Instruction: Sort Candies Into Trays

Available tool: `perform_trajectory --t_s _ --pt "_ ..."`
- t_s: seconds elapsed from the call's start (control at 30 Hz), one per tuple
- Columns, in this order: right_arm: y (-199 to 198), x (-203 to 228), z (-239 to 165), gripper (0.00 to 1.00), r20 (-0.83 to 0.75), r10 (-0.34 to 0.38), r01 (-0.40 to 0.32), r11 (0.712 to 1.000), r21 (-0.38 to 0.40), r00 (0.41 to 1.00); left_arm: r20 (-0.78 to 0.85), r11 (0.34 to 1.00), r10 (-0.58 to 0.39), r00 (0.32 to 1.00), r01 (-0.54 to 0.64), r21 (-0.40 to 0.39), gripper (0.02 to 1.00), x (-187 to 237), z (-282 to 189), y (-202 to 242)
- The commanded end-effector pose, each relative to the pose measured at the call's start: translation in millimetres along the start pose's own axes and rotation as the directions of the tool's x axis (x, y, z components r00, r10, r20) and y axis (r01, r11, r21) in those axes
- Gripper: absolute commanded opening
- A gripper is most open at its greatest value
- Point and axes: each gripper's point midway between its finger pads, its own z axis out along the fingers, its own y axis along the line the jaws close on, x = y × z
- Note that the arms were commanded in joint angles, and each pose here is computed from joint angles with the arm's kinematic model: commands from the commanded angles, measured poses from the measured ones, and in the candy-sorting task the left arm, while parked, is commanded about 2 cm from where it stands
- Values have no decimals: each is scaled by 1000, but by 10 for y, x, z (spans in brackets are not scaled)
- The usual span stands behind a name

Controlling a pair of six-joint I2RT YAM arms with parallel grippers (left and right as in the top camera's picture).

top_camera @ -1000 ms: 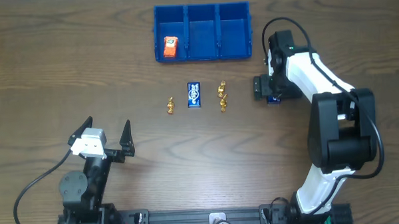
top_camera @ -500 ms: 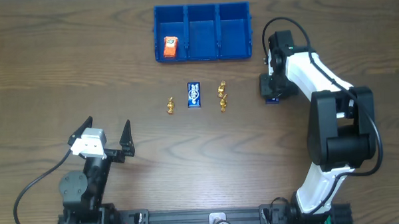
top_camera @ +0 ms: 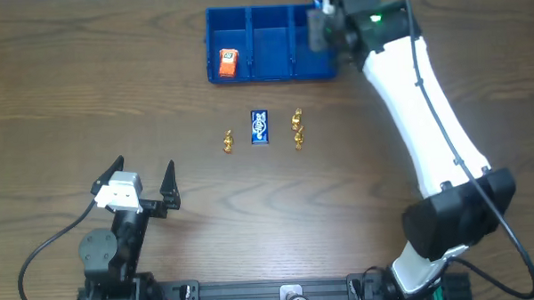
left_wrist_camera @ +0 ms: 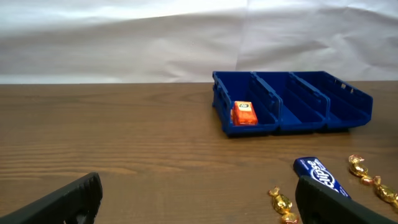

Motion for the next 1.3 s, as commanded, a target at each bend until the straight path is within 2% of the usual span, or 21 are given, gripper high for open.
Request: perform_trajectory --t_s 0.03,0.23,0.43,0.5,0.87,0.9,0.93,0.97,1.0,1.13,1.23,1.3 --pt "388 -196 365 36 83 4 -6 1000 18 997 -45 1000 -19 999 20 16 996 159 9 -20" --pt "712 65 1094 36 37 -16 16 1000 7 999 -45 1000 -19 999 20 16 998 159 9 -20" --pt "736 356 1466 36 -37 -13 14 999 33 999 -45 1000 -19 999 20 16 998 159 9 -20" --pt "699 395 1517 36 -43 13 -11 998 57 999 -45 1000 -19 999 20 16 998 159 9 -20" --pt "750 376 1528 73 -28 10 -9 999 51 1000 -45 1000 -19 999 20 16 998 159 9 -20" --pt "750 376 1528 110 -28 10 -9 999 51 1000 -45 1000 -19 999 20 16 998 159 9 -20" --pt "751 376 1528 257 -28 10 -9 999 51 1000 -45 1000 -19 999 20 16 998 159 9 -20" --pt "753 378 1527 676 -29 10 -8 999 50 1000 -45 1000 -19 999 20 16 998 159 9 -20" --pt "754 381 1527 993 -30 10 -8 999 50 999 -45 1000 -19 999 20 16 998 159 9 -20" --pt "767 251 1347 1000 -19 13 -13 999 39 1000 -45 1000 -19 999 20 16 996 159 9 -20" --pt "766 -106 730 1000 25 27 -27 999 22 999 -45 1000 -19 999 20 16 998 159 9 -20" --pt "785 -101 292 998 -9 43 -43 999 21 999 -45 1000 -19 999 20 16 998 159 9 -20"
